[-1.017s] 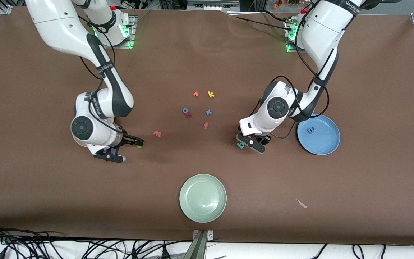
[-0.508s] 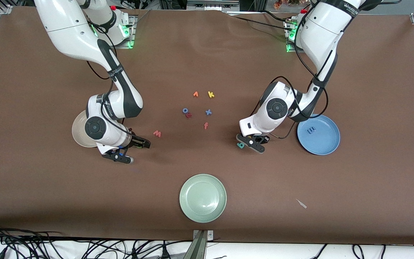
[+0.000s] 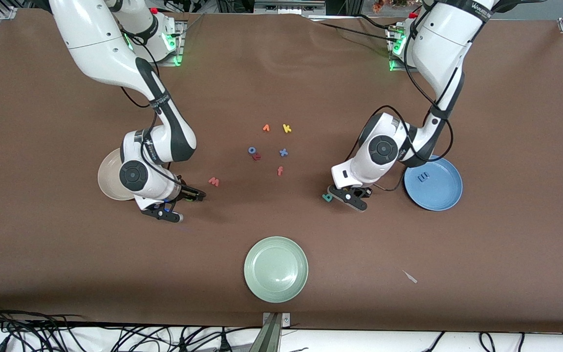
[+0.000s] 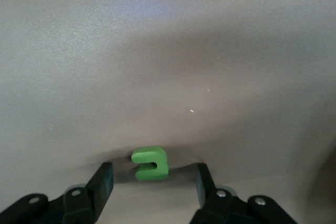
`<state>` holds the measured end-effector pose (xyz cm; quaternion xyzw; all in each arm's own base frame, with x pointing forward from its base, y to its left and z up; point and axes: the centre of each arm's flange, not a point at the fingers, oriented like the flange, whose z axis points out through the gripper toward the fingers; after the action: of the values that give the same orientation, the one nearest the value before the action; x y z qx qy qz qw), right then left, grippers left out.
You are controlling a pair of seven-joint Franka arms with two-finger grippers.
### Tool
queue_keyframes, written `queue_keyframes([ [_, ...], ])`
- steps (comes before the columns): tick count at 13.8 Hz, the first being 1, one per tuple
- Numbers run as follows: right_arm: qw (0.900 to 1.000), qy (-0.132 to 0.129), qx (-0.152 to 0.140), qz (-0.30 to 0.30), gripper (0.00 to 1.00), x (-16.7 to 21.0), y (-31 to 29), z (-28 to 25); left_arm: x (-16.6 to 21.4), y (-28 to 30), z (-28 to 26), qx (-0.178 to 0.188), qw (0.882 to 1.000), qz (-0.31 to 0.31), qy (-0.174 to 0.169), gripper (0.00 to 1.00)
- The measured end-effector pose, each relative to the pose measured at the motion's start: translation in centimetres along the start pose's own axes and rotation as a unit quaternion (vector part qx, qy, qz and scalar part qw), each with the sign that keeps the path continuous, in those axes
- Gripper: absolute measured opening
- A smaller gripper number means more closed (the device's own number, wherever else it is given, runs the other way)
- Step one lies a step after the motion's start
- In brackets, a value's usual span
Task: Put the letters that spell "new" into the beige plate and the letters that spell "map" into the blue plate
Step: 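Reach the yellow letter with the left gripper while the right gripper reaches the green u, then place the yellow letter on the blue plate while the right gripper grasps the u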
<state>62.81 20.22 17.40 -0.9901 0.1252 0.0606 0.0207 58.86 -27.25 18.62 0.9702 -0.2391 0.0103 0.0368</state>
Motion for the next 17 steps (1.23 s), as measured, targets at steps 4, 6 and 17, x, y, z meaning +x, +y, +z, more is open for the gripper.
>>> queue_keyframes([
  [4,1.000,0.002,0.001,0.001,0.47,0.1,0.1,-0.2,-4.3,-11.8,-5.6,0.009,1.000,-0.009,-0.025,0.30],
  [6,1.000,0.002,0.001,0.001,0.42,0.2,0.1,-0.3,-8.6,-16.7,-6.7,0.007,0.999,-0.018,-0.038,0.30],
  [17,1.000,0.005,0.002,0.008,0.28,0.3,0.0,-0.5,-15.8,-24.0,-6.2,0.004,0.998,0.010,-0.061,0.56],
])
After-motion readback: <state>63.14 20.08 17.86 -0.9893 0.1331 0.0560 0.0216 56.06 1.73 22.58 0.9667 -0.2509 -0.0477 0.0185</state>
